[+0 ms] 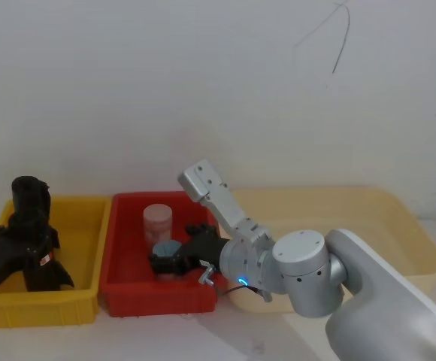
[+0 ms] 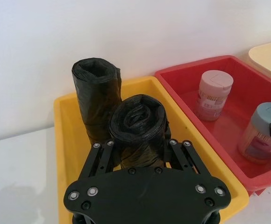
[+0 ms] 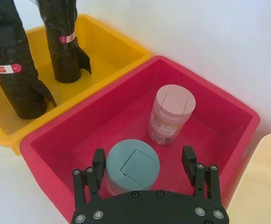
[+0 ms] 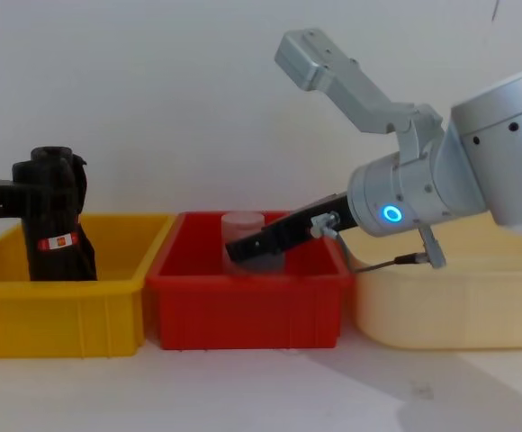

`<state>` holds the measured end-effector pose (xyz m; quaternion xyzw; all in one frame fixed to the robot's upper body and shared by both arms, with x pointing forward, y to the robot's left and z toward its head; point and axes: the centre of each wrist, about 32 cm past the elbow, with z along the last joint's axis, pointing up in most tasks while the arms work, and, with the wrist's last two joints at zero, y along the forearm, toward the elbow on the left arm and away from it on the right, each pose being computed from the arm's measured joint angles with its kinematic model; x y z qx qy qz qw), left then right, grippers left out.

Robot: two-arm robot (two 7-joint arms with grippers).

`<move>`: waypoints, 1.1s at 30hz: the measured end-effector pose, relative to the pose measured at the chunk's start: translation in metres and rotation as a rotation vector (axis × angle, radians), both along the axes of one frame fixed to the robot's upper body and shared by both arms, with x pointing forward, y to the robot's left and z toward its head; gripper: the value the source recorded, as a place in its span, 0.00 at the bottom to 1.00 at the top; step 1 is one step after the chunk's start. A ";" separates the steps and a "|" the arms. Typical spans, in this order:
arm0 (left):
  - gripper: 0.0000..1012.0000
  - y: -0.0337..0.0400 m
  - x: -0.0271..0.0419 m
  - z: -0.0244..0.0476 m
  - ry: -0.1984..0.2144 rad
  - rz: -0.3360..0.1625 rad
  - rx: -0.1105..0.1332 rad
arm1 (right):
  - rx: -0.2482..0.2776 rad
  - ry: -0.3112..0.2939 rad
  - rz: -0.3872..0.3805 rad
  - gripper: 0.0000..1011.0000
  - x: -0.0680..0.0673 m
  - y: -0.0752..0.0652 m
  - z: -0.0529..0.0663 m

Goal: Pick up the garbage bag with the one hand and transfer it to the other hand.

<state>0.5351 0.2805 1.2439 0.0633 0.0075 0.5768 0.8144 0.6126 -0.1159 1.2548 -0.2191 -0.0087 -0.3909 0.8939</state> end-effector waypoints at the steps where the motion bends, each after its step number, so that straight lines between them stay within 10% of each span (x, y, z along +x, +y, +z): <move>1: 0.43 0.0000 0.0000 0.0000 0.000 0.000 0.000 | -0.001 0.002 0.000 0.99 0.000 0.000 0.000; 33: 0.43 0.0000 0.0000 0.0000 0.000 0.000 0.000 | 0.020 0.031 0.015 0.91 0.003 -0.005 -0.002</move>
